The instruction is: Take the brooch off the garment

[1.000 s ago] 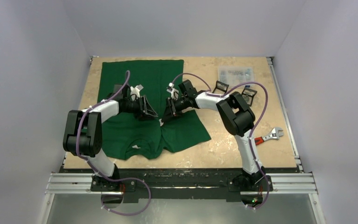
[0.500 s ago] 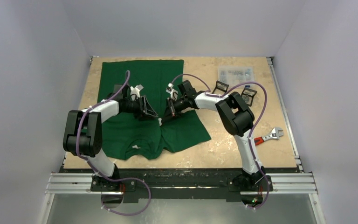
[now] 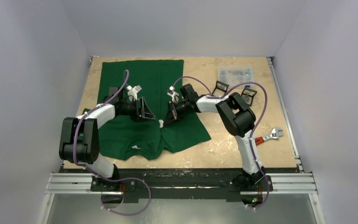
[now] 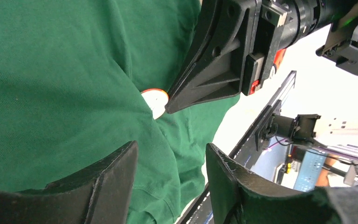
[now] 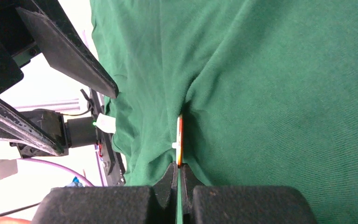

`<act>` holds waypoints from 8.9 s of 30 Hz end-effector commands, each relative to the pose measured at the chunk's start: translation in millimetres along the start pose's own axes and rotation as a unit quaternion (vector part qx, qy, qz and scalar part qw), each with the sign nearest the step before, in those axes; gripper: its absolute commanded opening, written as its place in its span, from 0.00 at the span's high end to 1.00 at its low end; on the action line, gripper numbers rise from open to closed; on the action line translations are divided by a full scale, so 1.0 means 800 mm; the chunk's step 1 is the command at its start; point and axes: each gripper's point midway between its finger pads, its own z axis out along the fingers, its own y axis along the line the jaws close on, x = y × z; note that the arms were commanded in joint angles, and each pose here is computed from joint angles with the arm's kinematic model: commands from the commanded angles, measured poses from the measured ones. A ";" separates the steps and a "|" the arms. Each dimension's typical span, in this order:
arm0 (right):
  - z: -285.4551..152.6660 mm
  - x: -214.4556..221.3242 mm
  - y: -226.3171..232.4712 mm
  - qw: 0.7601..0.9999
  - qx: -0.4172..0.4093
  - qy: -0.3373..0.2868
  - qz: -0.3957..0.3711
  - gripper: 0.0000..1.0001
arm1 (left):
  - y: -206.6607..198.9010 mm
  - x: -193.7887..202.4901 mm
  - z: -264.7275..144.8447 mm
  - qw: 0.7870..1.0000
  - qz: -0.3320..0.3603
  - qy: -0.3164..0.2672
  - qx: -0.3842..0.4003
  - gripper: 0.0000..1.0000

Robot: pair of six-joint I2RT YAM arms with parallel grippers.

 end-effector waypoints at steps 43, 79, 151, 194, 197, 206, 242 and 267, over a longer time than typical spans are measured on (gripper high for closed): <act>0.002 -0.036 0.037 0.996 -0.036 -0.046 -0.060 1.00 | 0.011 -0.019 0.007 0.998 0.056 -0.039 -0.001 0.52; -0.024 -0.038 0.103 0.985 -0.126 -0.072 -0.095 1.00 | -0.012 -0.002 0.013 0.987 0.151 -0.045 0.017 0.54; -0.003 -0.052 0.070 0.986 0.014 -0.081 -0.146 1.00 | 0.001 0.006 0.000 0.998 0.053 -0.022 0.000 0.51; 0.008 -0.043 0.041 0.968 0.135 -0.045 -0.209 1.00 | -0.022 0.007 0.001 0.997 0.035 -0.041 0.049 1.00; 0.003 -0.047 0.032 0.963 0.160 -0.044 -0.212 1.00 | -0.026 0.007 -0.002 0.997 0.037 -0.043 0.052 1.00; -0.010 -0.052 0.035 0.957 0.181 -0.044 -0.225 1.00 | -0.025 0.010 -0.007 0.998 0.033 -0.044 0.043 1.00; -0.166 -0.024 0.238 0.954 -0.159 -0.100 -0.232 1.00 | -0.181 -0.018 -0.104 0.939 0.269 -0.136 0.165 0.25; -0.170 0.004 0.268 0.941 -0.152 -0.091 -0.290 1.00 | -0.225 0.011 -0.100 0.939 0.250 -0.107 0.211 0.69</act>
